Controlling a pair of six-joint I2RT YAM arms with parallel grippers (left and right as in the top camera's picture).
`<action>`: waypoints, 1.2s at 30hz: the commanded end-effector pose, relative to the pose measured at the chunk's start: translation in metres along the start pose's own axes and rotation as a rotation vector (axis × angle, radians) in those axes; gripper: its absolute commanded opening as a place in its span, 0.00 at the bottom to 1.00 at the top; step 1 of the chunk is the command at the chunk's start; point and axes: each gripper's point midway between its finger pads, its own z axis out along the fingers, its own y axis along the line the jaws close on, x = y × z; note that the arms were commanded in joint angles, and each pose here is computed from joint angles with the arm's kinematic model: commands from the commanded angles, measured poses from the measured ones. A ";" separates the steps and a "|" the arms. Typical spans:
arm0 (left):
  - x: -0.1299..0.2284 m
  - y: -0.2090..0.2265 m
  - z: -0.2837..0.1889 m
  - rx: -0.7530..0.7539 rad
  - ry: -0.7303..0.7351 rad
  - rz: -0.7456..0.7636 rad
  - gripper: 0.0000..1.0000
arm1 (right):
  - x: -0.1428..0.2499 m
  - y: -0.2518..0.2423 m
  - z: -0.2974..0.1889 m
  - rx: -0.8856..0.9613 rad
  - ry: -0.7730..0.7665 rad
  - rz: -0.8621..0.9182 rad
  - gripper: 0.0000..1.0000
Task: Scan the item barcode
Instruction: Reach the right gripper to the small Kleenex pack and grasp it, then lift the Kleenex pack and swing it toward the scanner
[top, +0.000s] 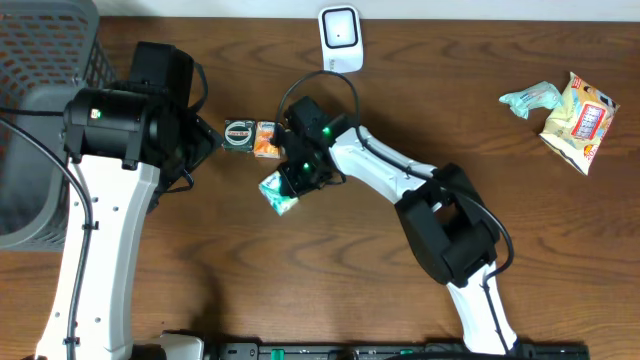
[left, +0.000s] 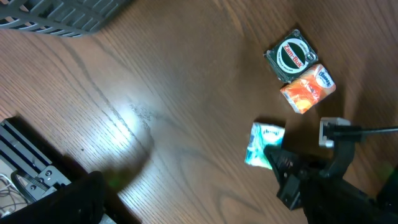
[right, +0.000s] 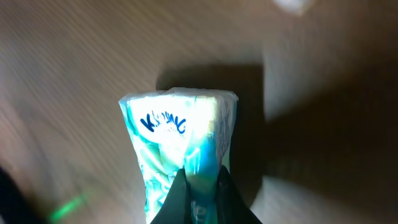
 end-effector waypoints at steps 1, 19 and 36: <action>-0.001 0.003 0.001 -0.013 0.001 -0.008 0.98 | 0.003 -0.028 -0.022 0.052 0.009 0.098 0.01; -0.001 0.003 0.001 -0.013 0.001 -0.008 0.98 | 0.020 -0.070 -0.077 0.237 0.026 0.140 0.57; -0.001 0.003 0.001 -0.013 0.001 -0.008 0.98 | 0.033 -0.082 -0.051 0.233 0.024 0.227 0.15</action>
